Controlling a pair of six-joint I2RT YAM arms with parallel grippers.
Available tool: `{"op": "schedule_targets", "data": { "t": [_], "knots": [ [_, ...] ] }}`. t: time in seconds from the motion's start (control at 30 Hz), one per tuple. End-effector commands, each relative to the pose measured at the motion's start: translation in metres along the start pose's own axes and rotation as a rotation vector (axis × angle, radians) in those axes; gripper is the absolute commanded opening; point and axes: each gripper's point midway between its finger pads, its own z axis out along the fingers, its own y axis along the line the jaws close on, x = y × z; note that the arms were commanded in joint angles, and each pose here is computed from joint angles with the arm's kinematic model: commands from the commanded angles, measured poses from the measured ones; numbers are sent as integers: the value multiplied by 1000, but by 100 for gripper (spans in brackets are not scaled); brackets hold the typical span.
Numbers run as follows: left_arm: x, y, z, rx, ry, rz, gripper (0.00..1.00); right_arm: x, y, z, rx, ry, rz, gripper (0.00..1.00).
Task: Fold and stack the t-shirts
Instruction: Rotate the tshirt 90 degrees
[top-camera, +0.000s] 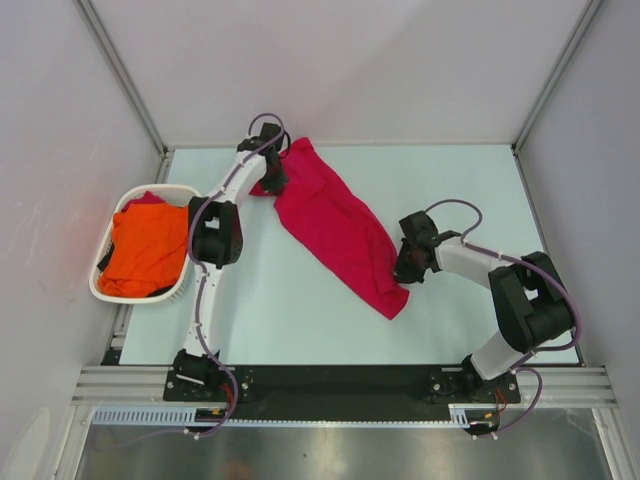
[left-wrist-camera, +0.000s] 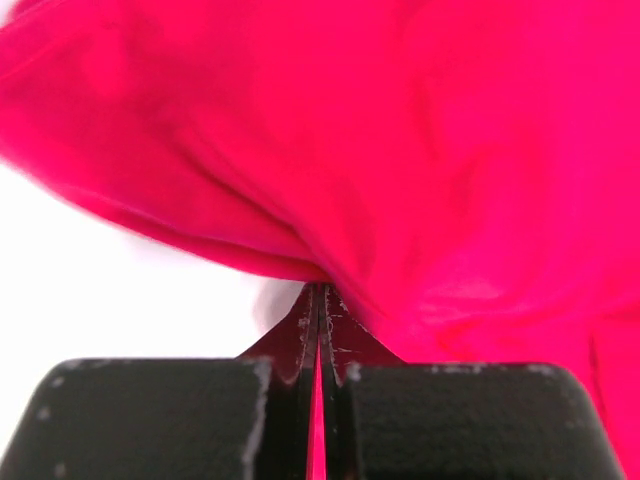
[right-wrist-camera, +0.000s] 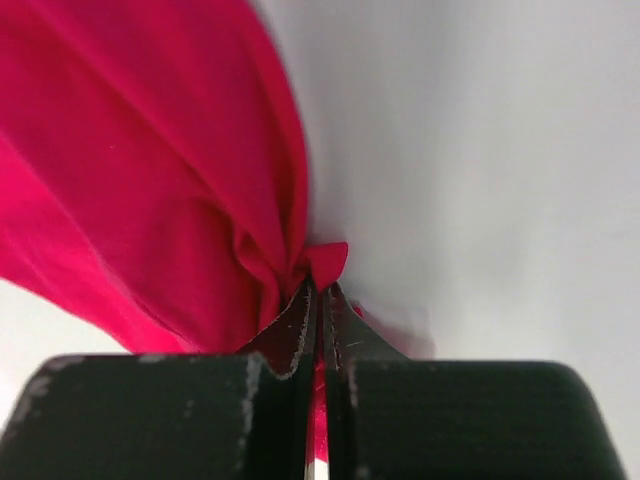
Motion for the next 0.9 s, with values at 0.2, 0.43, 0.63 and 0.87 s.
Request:
{"op": "schedule_targets", "data": {
  "t": [0.2, 0.43, 0.63, 0.87],
  "knots": [
    [7, -21, -1, 47, -16, 55, 0, 30, 13, -5, 71, 3, -58, 0],
    [5, 31, -14, -96, -42, 10, 2, -2, -21, -29, 187, -134, 18, 0],
    [5, 64, -32, -177, -59, -27, 71, -10, -46, -47, 276, -187, 49, 15],
    [30, 88, -60, -215, -62, -39, 100, -61, -28, -93, 227, -401, -39, 52]
  ]
}}
